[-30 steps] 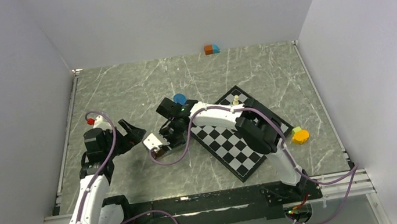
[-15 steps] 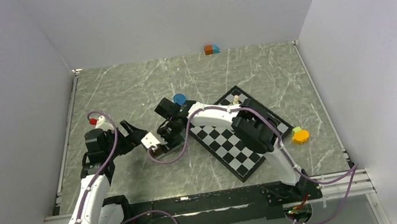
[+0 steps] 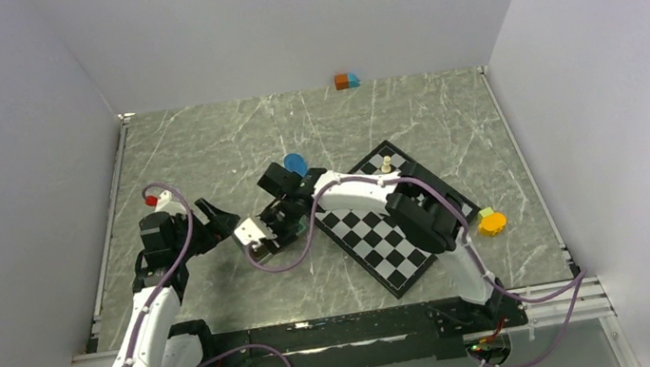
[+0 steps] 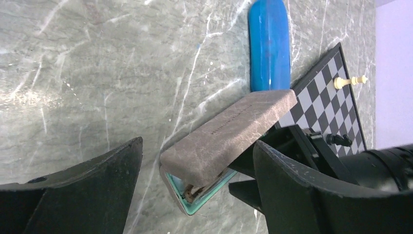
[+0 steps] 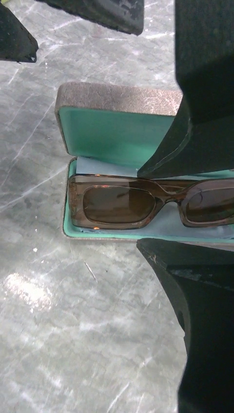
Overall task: Organize the sunglasses
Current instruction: Place the sunglasses in the sunglasses case.
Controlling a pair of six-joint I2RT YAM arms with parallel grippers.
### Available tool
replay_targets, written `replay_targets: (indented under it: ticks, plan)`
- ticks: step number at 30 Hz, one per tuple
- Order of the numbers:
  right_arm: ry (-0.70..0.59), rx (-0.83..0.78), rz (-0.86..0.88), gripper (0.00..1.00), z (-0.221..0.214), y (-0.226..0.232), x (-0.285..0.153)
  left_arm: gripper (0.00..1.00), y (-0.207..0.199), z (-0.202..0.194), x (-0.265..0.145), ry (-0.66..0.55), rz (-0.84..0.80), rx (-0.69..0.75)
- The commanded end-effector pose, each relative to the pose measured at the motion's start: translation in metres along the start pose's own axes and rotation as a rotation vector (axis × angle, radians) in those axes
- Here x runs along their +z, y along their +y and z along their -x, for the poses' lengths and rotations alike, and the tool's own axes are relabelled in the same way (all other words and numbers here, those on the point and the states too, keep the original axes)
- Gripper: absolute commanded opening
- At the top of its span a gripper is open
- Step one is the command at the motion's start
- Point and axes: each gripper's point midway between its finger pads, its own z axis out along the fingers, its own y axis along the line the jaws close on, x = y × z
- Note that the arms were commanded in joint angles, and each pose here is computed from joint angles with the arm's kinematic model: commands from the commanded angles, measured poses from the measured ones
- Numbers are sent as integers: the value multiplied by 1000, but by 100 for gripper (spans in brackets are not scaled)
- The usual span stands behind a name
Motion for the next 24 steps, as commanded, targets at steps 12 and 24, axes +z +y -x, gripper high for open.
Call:
replay_targets:
  ticks: [12, 24]
  plan:
    - [-125, -85, -266, 52, 73, -28, -59, 81, 9, 4, 1, -27, 50, -17]
    - [-233, 180, -288, 45, 71, -60, -84, 66, 26, -40, -36, -76, 114, -187]
